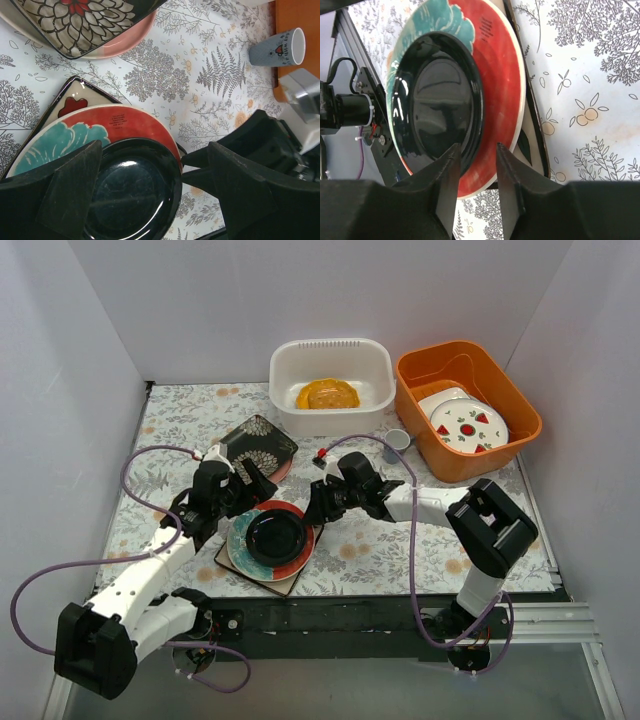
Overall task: Place the plates into the plastic bin on the countertop
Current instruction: Pick up the plate at the center of the board.
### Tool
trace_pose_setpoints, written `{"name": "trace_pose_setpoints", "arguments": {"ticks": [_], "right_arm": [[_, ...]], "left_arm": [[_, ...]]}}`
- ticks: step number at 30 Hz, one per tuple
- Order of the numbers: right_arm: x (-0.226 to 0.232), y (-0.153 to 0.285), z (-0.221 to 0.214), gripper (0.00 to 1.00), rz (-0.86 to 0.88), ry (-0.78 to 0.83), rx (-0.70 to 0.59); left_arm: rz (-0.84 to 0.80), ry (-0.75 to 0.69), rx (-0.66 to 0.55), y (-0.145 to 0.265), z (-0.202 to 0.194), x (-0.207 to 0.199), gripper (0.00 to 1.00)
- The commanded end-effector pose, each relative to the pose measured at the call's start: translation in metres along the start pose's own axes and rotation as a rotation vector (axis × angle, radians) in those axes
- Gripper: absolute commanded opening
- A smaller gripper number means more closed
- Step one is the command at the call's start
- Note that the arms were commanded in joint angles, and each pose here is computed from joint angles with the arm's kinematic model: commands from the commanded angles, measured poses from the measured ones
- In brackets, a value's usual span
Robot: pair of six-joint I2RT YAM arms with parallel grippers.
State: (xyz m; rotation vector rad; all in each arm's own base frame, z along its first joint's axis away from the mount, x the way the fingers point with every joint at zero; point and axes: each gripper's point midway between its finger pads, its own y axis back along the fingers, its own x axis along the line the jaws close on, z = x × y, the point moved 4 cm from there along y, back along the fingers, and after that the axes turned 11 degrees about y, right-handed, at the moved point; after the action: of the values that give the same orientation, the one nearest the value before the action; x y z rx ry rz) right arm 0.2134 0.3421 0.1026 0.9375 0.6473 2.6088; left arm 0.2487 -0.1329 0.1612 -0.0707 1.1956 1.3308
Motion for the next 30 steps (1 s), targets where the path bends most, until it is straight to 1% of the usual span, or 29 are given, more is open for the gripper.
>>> {"name": "trace_pose_setpoints", "arguments": {"ticks": [1,4,6,9,13,20,21,24,25,28,30], "right_arm": [[0.0,-0.01,0.005,0.39,0.007,0.022,0.023],[-0.002,-0.014,0.002,0.36,0.011,0.02,0.043],[-0.003,-0.016,0.001,0.35,0.012,0.019,0.049],[-0.003,-0.017,0.0,0.34,0.011,0.02,0.052],[-0.005,-0.018,-0.002,0.29,0.003,0.025,0.062],[-0.004,-0.015,-0.002,0.31,-0.007,0.027,0.058],[-0.005,-0.015,-0.002,0.29,-0.011,0.031,0.062],[-0.007,-0.016,-0.004,0.18,-0.018,0.032,0.065],[-0.007,-0.015,-0.004,0.12,-0.019,0.029,0.063],[-0.005,-0.011,-0.002,0.07,-0.031,0.034,0.043],[-0.005,-0.006,0.0,0.06,-0.046,0.04,0.025]], "left_arm": [[-0.004,0.009,-0.025,0.014,0.003,0.002,0.86],[-0.001,0.012,-0.022,0.019,0.001,0.004,0.86],[0.02,0.017,-0.048,0.023,0.004,0.007,0.86],[0.027,0.02,-0.052,0.027,0.003,0.01,0.86],[0.033,0.031,-0.043,0.027,-0.001,0.013,0.86],[0.046,0.032,-0.019,0.023,-0.006,0.018,0.86],[0.043,0.031,-0.019,0.023,-0.006,0.017,0.86],[0.041,0.029,-0.011,0.022,-0.007,0.017,0.86],[0.044,0.026,-0.009,0.022,-0.007,0.017,0.86],[0.045,0.023,-0.011,0.023,-0.007,0.017,0.86],[0.048,0.023,-0.016,0.024,-0.006,0.018,0.86]]}}
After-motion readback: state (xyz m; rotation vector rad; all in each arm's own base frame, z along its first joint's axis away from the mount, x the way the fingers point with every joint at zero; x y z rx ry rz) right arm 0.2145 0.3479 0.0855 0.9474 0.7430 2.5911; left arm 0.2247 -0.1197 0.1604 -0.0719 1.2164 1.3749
